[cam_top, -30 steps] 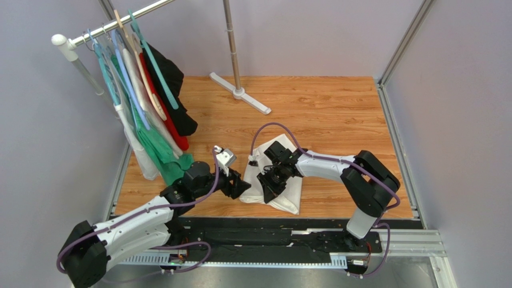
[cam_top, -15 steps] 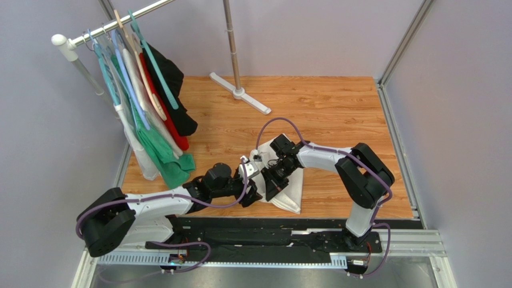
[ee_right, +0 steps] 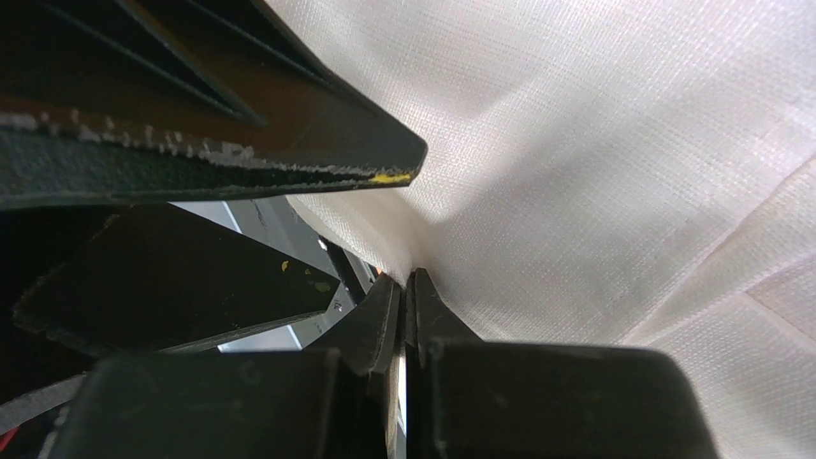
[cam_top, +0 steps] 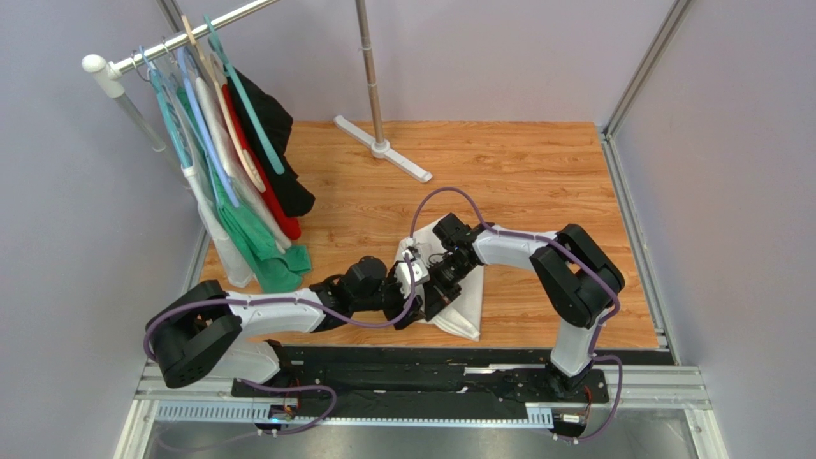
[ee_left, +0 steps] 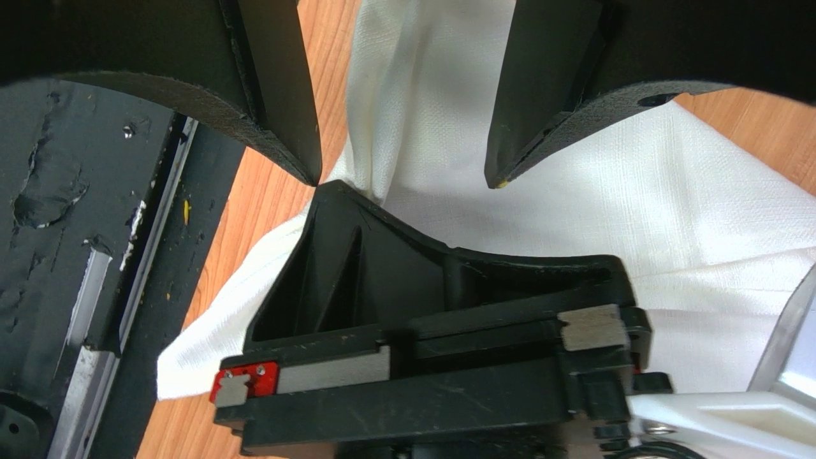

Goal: Fold the napkin, place the utensils inside, and roll it up
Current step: Roll the napkin with the utensil

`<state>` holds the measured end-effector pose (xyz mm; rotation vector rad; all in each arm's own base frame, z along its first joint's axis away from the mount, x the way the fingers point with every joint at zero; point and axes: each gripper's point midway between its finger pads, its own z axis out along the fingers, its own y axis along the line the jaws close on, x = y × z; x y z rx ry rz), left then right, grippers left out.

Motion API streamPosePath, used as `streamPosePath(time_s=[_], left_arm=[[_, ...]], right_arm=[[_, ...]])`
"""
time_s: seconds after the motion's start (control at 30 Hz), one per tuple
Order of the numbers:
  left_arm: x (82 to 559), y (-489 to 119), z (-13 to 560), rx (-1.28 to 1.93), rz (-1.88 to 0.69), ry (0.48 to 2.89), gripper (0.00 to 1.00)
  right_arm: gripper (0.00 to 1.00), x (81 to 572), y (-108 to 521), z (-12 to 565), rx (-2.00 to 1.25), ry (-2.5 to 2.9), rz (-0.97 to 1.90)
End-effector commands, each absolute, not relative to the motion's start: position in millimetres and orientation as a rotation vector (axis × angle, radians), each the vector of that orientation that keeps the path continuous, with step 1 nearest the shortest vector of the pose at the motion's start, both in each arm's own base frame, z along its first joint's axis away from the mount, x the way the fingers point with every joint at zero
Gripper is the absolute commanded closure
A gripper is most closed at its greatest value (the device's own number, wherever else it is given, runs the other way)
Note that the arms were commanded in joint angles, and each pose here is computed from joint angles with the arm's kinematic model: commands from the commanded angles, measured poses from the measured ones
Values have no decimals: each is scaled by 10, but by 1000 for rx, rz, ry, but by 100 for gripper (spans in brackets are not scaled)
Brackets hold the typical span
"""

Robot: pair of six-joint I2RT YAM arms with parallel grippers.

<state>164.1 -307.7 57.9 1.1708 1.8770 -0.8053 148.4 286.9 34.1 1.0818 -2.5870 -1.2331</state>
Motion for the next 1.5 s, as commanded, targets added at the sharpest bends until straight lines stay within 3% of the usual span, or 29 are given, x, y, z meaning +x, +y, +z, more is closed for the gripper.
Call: streamPosePath(time_s=[0.0,0.73,1.03,1.13,1.17,1.3,1.37,1.4,1.47], left_arm=[[1628,-3182,719,1244,-795,1812,27],[1484,-3076,212,1354,-510,2008,30],[1591,-2997,99,1320,-391,2076,55],[1567,-2995,63,1332,-395,2094,70],[1560,-2988,55,1334,-393,2100,79],[1532,-2988,44,1329,-407,2118,96],[1510,-2999,44,1320,-425,2131,100],[1465,-2968,34,1330,-431,2153,100],[1417,-2948,39,1316,-451,2181,100]], right_arm=[[100,1564,2925,440,1099,-2565,-1298],[100,1602,2895,448,1050,-2539,-1346],[100,1595,2900,467,1048,-2526,-1368],[100,1598,2897,478,1045,-2525,-1375],[100,1595,2902,508,1039,-2513,-1399],[100,1656,2903,611,1033,-2529,-1440],[93,1695,2901,697,1021,-2552,-1459],[78,1727,2888,723,1009,-2568,-1465],[65,1801,2849,781,994,-2645,-1434]])
